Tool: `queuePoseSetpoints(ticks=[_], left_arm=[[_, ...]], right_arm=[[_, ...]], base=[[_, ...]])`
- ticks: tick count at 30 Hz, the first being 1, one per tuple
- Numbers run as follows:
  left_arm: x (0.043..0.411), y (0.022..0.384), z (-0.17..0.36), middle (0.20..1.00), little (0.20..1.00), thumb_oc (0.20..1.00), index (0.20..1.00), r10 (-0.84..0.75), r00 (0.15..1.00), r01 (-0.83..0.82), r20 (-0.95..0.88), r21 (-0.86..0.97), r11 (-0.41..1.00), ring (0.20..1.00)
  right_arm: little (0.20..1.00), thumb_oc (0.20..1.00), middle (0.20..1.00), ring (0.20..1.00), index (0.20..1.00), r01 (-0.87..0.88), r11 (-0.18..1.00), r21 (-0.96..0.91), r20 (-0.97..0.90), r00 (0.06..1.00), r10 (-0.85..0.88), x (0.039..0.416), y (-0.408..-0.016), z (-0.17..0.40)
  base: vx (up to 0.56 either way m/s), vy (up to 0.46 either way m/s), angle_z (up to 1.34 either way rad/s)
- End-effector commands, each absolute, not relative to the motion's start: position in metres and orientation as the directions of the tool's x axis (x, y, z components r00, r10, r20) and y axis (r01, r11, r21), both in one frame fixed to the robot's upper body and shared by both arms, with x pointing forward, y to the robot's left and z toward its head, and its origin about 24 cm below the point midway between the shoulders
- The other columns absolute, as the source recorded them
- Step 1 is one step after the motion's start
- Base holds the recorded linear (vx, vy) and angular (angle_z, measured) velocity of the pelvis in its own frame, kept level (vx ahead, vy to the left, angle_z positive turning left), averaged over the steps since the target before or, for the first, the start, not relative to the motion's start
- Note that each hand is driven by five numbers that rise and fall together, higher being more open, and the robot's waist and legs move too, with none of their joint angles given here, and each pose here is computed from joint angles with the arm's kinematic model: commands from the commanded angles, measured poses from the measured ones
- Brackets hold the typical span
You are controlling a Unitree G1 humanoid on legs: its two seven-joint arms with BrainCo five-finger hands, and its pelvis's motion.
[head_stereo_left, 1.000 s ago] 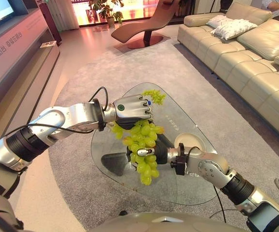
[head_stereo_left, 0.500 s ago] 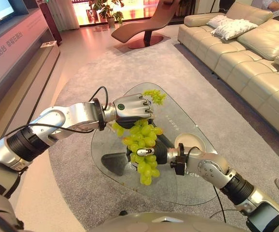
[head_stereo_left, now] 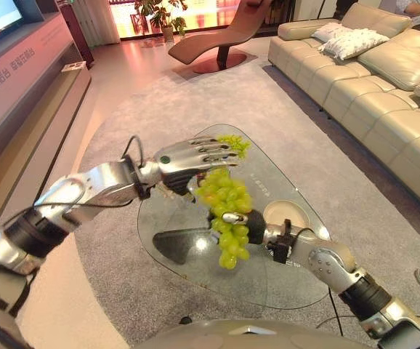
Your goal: Pick up fruits into the plate
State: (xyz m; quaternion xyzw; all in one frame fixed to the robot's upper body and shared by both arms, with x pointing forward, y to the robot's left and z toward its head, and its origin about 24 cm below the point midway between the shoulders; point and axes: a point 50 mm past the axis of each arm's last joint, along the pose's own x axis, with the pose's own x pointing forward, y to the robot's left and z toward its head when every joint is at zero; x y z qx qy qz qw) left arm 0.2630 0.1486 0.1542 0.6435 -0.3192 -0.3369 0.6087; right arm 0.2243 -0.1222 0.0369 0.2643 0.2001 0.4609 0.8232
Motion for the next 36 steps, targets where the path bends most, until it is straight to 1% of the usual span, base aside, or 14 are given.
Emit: queuePoseSetpoints(ticks=[1,6,8,9,10,14,15,16,18,20,23,24,26,36], left_arm=[[0.277,0.180,0.171,1.000,1.000,1.000,1.000,-0.713,0.698,-0.033,0.074,0.997,0.071,1.000],[0.271,0.217,0.128,1.000,1.000,1.000,1.000,-0.523,0.852,0.143,0.030,0.947,0.287,1.000],[0.267,0.230,0.106,1.000,1.000,1.000,1.000,-0.446,0.895,0.200,-0.022,0.913,0.356,1.000],[0.267,0.231,0.104,1.000,1.000,1.000,1.000,-0.437,0.899,0.205,-0.027,0.908,0.365,1.000],[0.262,0.243,0.083,1.000,1.000,1.000,1.000,-0.361,0.929,0.241,-0.080,0.870,0.429,1.000],[0.253,0.265,0.042,1.000,1.000,1.000,1.000,-0.192,0.961,0.276,-0.201,0.775,0.568,1.000],[0.252,0.265,0.041,1.000,1.000,1.000,1.000,-0.187,0.961,0.275,-0.204,0.771,0.574,1.000],[0.245,0.272,0.016,1.000,1.000,1.000,1.000,-0.102,0.959,0.267,-0.265,0.719,0.642,1.000],[0.238,0.273,-0.001,1.000,1.000,1.000,1.000,-0.049,0.952,0.256,-0.303,0.695,0.672,1.000],[0.232,0.274,-0.023,1.000,1.000,1.000,1.000,0.017,0.931,0.241,-0.364,0.651,0.720,1.000],[0.232,0.265,-0.040,1.000,1.000,1.000,1.000,0.040,0.914,0.251,-0.403,0.642,0.724,1.000],[0.232,0.264,-0.042,1.000,1.000,1.000,1.000,0.041,0.912,0.255,-0.408,0.643,0.722,1.000],[0.234,0.258,-0.049,1.000,1.000,1.000,1.000,0.041,0.906,0.269,-0.422,0.646,0.715,1.000],[0.247,0.239,-0.055,1.000,1.000,1.000,1.000,0.038,0.909,0.262,-0.414,0.640,0.722,1.000]], right_arm=[[0.200,0.200,0.200,0.200,0.200,-0.735,0.430,0.524,0.110,0.560,0.821,0.241,-0.133,0.070],[0.200,0.200,0.200,0.200,0.200,-0.643,0.593,0.485,0.068,0.704,0.707,0.242,-0.166,0.057],[0.200,0.200,0.200,0.200,0.200,-0.597,0.675,0.434,0.037,0.760,0.649,0.244,-0.181,0.053],[0.200,0.200,0.200,0.200,0.200,-0.593,0.680,0.431,0.034,0.764,0.645,0.244,-0.182,0.052],[0.200,0.200,0.200,0.200,0.200,-0.550,0.735,0.397,0.023,0.806,0.591,0.248,-0.194,0.054],[0.200,0.200,0.200,0.200,0.200,-0.456,0.834,0.310,-0.011,0.876,0.482,0.255,-0.215,0.054],[0.200,0.200,0.200,0.200,0.200,-0.452,0.838,0.305,-0.011,0.878,0.478,0.256,-0.216,0.054],[0.200,0.200,0.200,0.200,0.200,-0.390,0.896,0.213,-0.025,0.914,0.404,0.262,-0.229,0.056],[0.200,0.200,0.200,0.200,0.200,-0.339,0.931,0.135,-0.040,0.937,0.346,0.269,-0.237,0.059],[0.200,0.200,0.200,0.200,0.200,-0.265,0.964,-0.022,-0.074,0.962,0.263,0.279,-0.249,0.064],[0.200,0.200,0.200,0.200,0.200,-0.173,0.963,-0.205,-0.095,0.983,0.157,0.297,-0.265,0.079],[0.200,0.200,0.200,0.200,0.200,-0.160,0.961,-0.224,-0.095,0.985,0.142,0.299,-0.267,0.081],[0.200,0.200,0.200,0.200,0.200,-0.080,0.934,-0.348,-0.087,0.995,0.053,0.312,-0.286,0.100],[0.200,0.200,0.200,0.200,0.200,0.153,0.832,-0.534,-0.018,0.981,-0.192,0.339,-0.327,0.152]], base=[[0.00,0.000,0.00],[0.00,-0.025,0.02],[-0.03,-0.048,0.00],[-0.10,-0.064,0.00],[-0.11,-0.054,0.01],[-0.09,-0.068,0.02],[-0.15,-0.107,0.03],[-0.17,-0.117,0.02],[-0.17,-0.110,0.04],[-0.15,-0.091,0.04],[-0.15,-0.103,0.01],[-0.11,-0.081,0.03],[-0.12,-0.068,0.03],[-0.07,-0.032,0.01]])
